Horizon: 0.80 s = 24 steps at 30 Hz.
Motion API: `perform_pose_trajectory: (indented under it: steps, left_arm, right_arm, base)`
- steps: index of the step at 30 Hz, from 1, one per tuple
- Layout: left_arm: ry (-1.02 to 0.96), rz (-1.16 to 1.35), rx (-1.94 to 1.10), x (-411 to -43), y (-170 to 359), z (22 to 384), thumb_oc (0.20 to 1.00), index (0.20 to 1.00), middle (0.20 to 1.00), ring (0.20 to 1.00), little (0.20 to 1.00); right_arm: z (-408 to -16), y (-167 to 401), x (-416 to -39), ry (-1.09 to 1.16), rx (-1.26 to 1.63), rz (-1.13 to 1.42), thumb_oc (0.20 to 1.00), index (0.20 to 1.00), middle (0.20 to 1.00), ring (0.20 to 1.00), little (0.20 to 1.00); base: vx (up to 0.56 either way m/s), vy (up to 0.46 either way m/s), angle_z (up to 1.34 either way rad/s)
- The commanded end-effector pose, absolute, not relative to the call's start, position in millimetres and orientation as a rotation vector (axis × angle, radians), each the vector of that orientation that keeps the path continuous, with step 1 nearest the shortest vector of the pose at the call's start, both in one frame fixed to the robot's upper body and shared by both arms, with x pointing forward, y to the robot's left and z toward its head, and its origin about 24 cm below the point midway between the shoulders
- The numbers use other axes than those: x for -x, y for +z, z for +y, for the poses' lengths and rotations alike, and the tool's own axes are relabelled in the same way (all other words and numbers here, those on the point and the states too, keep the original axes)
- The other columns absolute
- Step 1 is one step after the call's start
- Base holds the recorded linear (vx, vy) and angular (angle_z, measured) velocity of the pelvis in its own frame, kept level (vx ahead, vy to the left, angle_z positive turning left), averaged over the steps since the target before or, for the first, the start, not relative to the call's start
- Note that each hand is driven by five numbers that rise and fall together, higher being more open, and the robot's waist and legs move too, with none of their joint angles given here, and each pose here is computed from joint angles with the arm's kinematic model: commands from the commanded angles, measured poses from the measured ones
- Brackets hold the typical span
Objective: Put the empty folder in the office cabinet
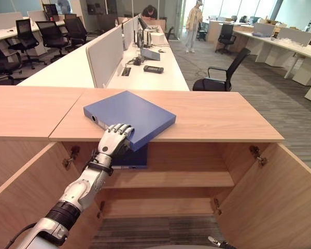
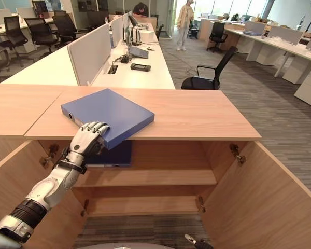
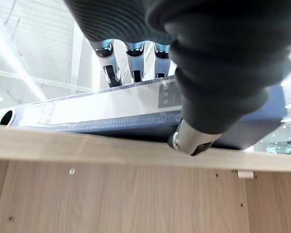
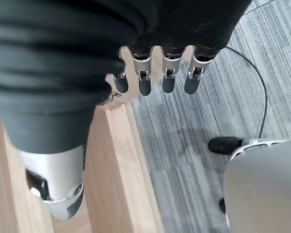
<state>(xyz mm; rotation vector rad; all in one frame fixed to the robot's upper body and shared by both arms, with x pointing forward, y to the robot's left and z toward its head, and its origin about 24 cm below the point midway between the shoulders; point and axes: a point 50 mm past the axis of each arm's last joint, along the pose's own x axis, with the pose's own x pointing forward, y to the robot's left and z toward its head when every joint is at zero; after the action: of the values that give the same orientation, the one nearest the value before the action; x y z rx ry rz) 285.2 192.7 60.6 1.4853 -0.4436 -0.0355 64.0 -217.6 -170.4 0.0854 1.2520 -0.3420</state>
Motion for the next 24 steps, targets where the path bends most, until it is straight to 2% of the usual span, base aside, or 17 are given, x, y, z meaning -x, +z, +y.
perform_pose_trajectory:
  steps: [1,11,13,15,18,19,24]
  left_arm:
    - [-0.046,-0.291,-1.511,-293,44,206,0.2,0.2,0.2,0.2,0.2]
    - [-0.042,-0.223,-1.383,-284,32,202,0.2,0.2,0.2,0.2,0.2]
    - [-0.04,-0.265,-1.257,-281,43,191,0.2,0.2,0.2,0.2,0.2]
    - [-0.127,-0.393,-1.031,-268,72,169,0.2,0.2,0.2,0.2,0.2]
    - [-0.187,-0.429,-0.875,-252,90,164,0.2,0.2,0.2,0.2,0.2]
    - [-0.232,-0.45,-0.711,-240,104,159,0.2,0.2,0.2,0.2,0.2]
    - [-0.335,-0.555,-0.497,-220,141,155,0.2,0.2,0.2,0.2,0.2]
  right_arm:
    - [-218,-166,-90,-0.31,-0.035,1.201,1.0,1.0,1.0,1.0,1.0]
    - [-217,-167,-89,-0.323,-0.048,1.204,1.0,1.0,1.0,1.0,1.0]
    - [-217,-166,-90,-0.34,-0.067,1.199,1.0,1.0,1.0,1.0,1.0]
    - [-218,-166,-93,-0.362,-0.095,1.184,1.0,1.0,1.0,1.0,1.0]
    - [-221,-166,-90,-0.38,-0.109,1.184,1.0,1.0,1.0,1.0,1.0]
    - [-224,-166,-87,-0.395,-0.116,1.188,1.0,1.0,1.0,1.0,1.0]
    - [-231,-165,-81,-0.414,-0.113,1.203,1.0,1.0,1.0,1.0,1.0]
  base:
    - [0.0,0.0,0.0]
    - [0.0,0.0,0.0]
    - [0.0,0.0,0.0]
    - [0.0,0.0,0.0]
    - [-0.01,-0.001,0.06]
    - [-0.02,0.004,0.06]
    - [-0.01,0.008,0.11]
